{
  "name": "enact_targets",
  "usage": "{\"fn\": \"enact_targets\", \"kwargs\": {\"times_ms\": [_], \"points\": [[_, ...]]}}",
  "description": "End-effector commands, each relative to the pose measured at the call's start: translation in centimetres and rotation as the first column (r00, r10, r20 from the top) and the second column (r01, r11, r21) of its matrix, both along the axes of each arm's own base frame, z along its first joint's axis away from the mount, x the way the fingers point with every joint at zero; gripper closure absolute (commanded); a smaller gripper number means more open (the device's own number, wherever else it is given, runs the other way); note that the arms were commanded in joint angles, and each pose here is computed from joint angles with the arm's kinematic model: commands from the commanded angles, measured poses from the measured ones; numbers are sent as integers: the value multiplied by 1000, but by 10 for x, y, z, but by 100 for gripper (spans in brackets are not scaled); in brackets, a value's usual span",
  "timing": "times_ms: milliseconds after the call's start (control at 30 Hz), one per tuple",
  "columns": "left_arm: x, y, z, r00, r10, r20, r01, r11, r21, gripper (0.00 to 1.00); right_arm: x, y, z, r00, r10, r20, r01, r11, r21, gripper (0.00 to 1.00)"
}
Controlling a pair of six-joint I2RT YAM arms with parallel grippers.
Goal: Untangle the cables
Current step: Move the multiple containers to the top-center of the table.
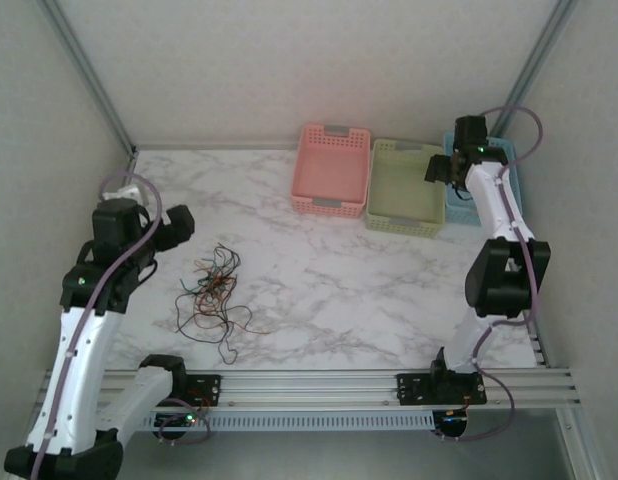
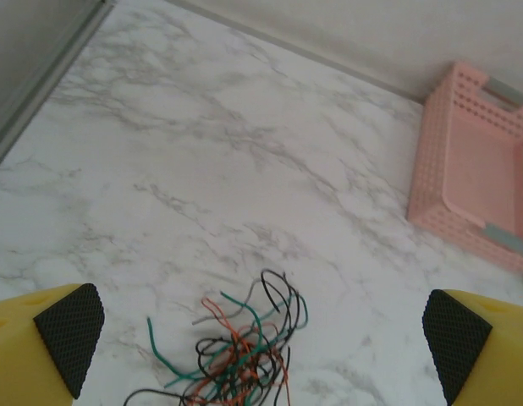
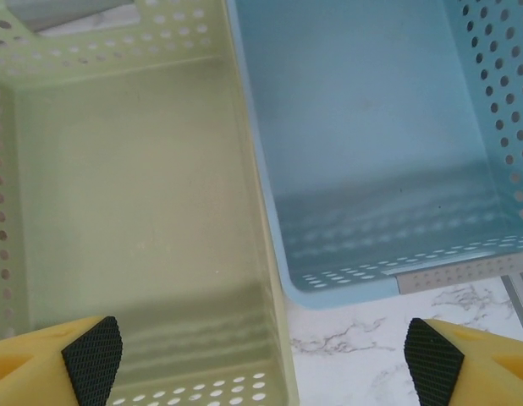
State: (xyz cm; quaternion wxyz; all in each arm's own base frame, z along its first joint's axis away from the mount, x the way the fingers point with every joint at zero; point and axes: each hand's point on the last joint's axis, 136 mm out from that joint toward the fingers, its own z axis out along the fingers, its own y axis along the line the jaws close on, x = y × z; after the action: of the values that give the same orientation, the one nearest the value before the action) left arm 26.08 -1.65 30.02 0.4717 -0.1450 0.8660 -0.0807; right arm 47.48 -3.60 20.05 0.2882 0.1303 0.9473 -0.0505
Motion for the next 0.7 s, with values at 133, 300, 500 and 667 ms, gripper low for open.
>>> {"fn": "enact_targets", "kwargs": {"times_ms": [133,300,500,667], "points": [[-34,-2,-41,997,-45,-66,46,999,21,0,16,-16,-15,990,-1,-144,-4,999,-38,14],[-36,1,-41,999,-30,-44,31,999,24,0,34,-15,-33,984,8,-180,-13,1000,-26,22],[-37,0,-41,999,-32,-39,33,999,20,0,47,-16,-61,968,24,-251,-31,999,-24,30],[-37,1,-42,999,-27,-38,28,999,22,0,50,-19,-79,959,25,-283,-31,999,-16,35]]}}
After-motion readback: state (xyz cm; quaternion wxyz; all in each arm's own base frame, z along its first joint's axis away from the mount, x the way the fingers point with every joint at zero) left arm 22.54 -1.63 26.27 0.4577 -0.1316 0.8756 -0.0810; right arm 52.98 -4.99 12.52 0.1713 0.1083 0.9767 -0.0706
